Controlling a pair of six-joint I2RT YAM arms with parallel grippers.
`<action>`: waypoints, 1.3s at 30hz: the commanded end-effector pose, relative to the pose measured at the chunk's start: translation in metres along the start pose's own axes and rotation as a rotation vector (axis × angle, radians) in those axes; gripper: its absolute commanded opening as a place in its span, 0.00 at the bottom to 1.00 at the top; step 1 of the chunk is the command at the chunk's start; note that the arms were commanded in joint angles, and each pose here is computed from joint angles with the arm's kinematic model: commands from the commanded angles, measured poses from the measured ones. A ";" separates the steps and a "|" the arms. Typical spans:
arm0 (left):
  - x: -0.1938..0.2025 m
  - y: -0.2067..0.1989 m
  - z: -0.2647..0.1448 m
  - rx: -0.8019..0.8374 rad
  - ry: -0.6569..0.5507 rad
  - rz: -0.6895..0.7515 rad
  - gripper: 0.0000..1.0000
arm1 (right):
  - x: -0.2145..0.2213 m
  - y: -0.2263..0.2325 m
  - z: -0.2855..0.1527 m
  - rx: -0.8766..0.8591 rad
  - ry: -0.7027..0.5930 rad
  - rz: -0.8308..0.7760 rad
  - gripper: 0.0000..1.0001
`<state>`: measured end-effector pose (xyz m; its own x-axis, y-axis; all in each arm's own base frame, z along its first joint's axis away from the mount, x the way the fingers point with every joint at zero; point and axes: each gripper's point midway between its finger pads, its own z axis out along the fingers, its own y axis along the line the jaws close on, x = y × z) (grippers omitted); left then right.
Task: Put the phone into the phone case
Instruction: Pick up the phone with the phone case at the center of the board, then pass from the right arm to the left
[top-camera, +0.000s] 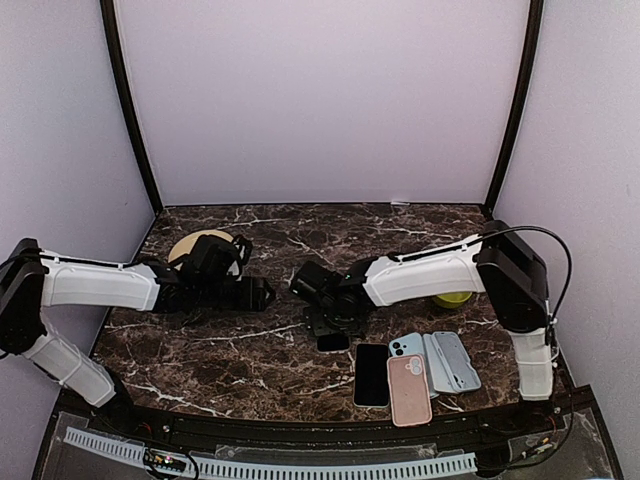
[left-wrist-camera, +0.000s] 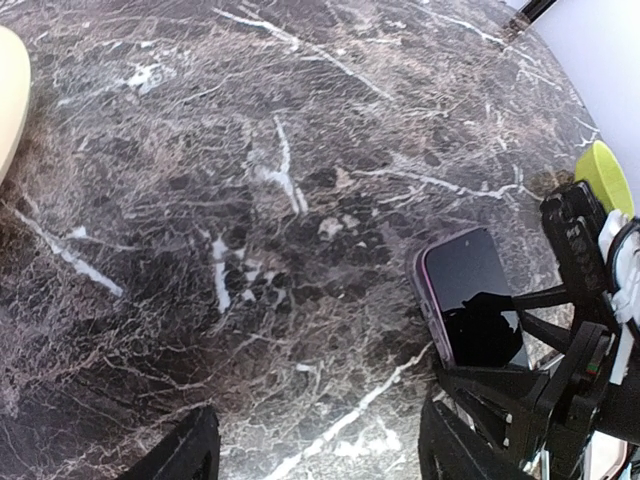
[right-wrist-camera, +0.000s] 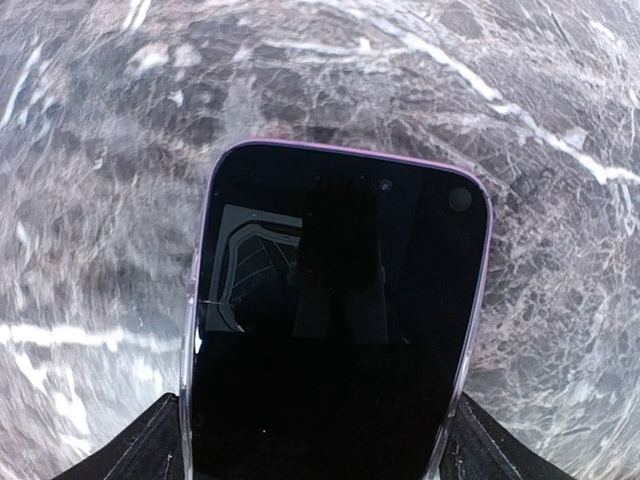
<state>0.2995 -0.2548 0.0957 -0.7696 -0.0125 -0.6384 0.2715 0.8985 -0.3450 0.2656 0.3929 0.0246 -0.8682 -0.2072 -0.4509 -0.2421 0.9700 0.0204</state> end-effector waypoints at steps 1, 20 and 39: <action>-0.017 -0.025 -0.017 0.139 -0.067 0.022 0.70 | -0.028 0.015 -0.046 -0.136 -0.183 -0.066 0.44; -0.067 -0.142 -0.124 0.757 -0.379 0.109 0.81 | -0.075 0.028 -0.227 -0.270 -0.935 -0.121 0.41; -0.066 -0.161 -0.125 0.740 -0.407 0.186 0.23 | -0.067 0.052 -0.250 -0.294 -0.979 -0.219 0.40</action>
<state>0.2343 -0.3402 0.2655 -0.4843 -0.1620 -0.8598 0.7645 0.3995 -0.5059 0.2061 0.4213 0.2324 -0.1373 -0.1879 -0.9726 -0.5645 0.8217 -0.0790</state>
